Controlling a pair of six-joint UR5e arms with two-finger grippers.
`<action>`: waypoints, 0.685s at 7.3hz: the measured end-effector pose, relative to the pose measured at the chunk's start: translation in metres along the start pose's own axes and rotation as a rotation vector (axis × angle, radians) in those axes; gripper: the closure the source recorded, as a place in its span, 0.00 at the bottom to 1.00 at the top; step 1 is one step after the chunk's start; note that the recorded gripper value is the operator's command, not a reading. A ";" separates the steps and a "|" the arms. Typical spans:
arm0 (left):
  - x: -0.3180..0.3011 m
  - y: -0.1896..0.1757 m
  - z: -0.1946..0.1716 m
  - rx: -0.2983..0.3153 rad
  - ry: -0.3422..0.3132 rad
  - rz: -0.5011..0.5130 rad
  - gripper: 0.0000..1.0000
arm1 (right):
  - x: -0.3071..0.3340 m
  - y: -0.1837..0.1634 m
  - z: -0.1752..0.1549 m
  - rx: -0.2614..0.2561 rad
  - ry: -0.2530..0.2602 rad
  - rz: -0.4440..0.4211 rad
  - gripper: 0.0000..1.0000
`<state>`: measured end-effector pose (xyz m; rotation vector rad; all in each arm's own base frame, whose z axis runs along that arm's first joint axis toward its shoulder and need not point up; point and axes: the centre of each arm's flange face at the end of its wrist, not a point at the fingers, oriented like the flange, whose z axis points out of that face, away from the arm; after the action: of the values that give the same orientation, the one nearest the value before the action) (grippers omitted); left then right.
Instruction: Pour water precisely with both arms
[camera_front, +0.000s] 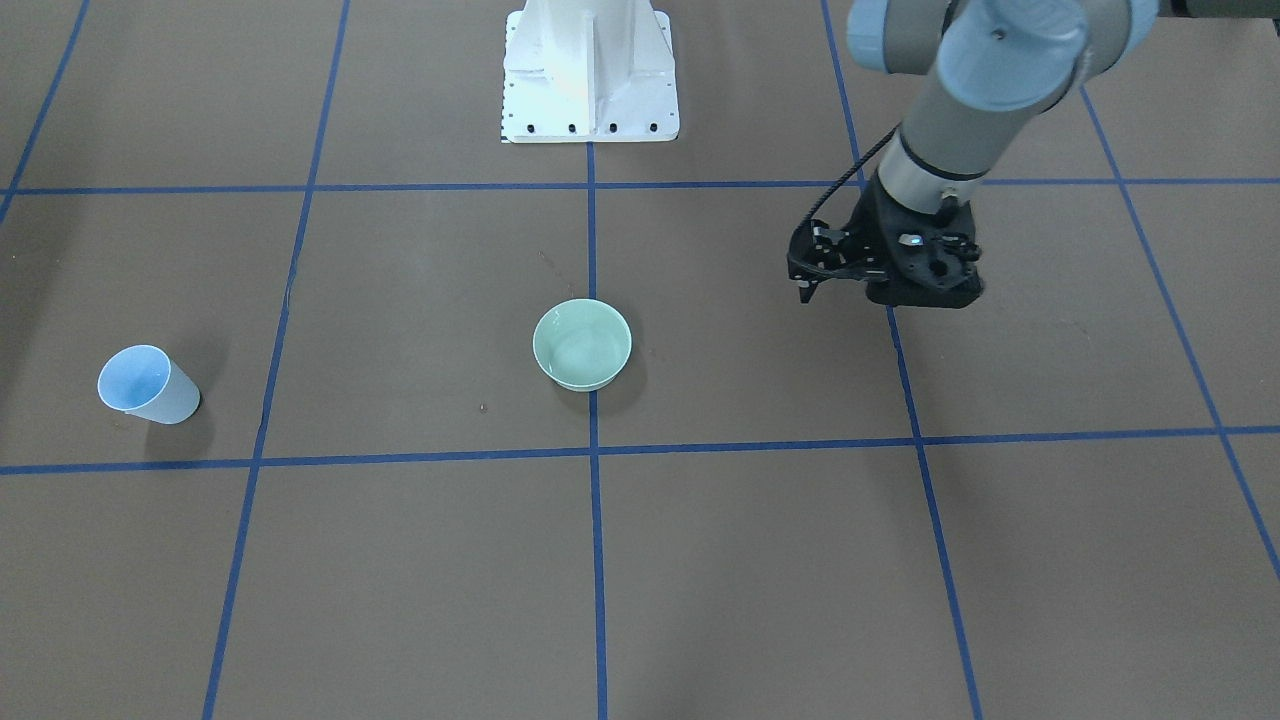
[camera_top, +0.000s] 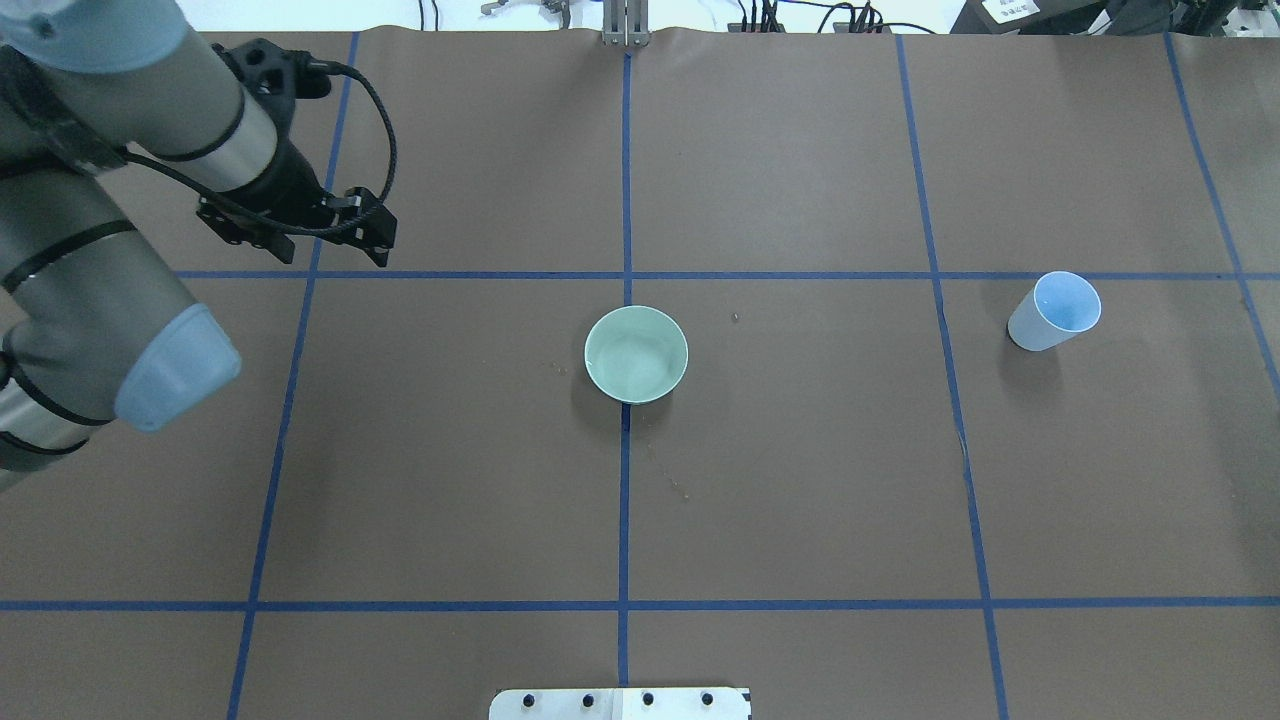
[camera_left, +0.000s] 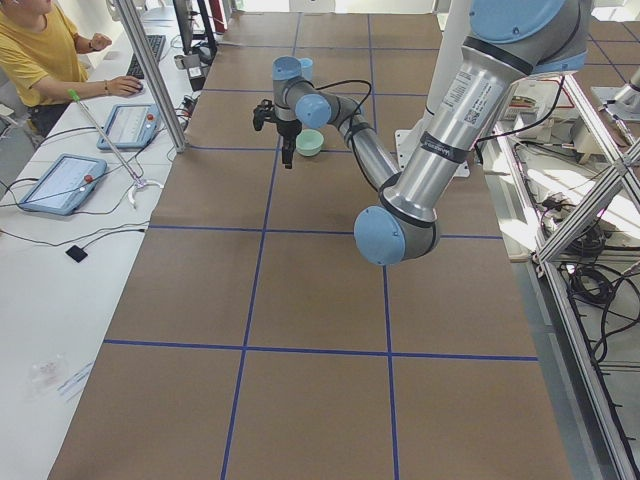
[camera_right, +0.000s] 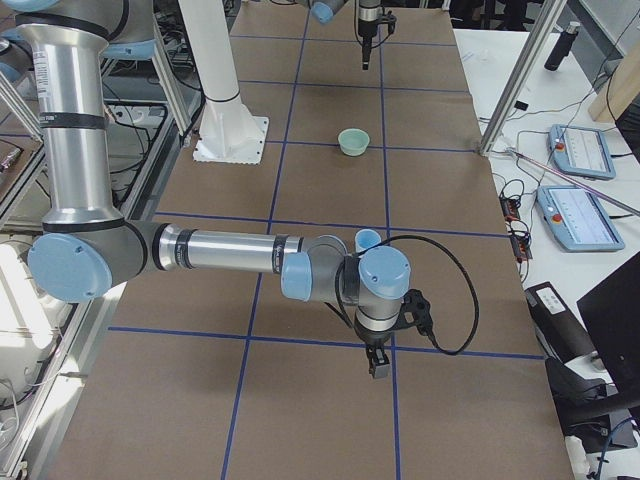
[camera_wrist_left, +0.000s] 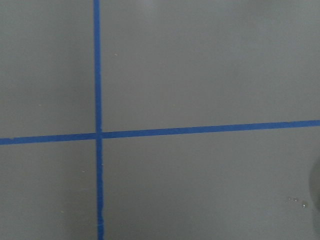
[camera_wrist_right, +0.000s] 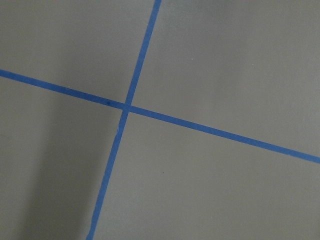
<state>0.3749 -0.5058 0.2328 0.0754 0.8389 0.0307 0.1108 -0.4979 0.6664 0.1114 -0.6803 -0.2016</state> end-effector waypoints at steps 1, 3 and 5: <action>0.034 0.008 0.020 0.000 0.000 -0.009 0.00 | 0.000 0.000 0.000 0.001 -0.001 0.001 0.00; 0.092 0.014 0.063 0.009 0.020 -0.038 0.00 | -0.001 -0.001 -0.001 0.002 -0.002 0.000 0.00; 0.134 0.020 0.091 -0.001 0.025 -0.047 0.01 | -0.001 -0.001 -0.002 0.005 -0.002 -0.002 0.00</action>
<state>0.5321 -0.4835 0.1956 0.0544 0.8651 -0.0121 0.1106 -0.4986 0.6642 0.1165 -0.6831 -0.2021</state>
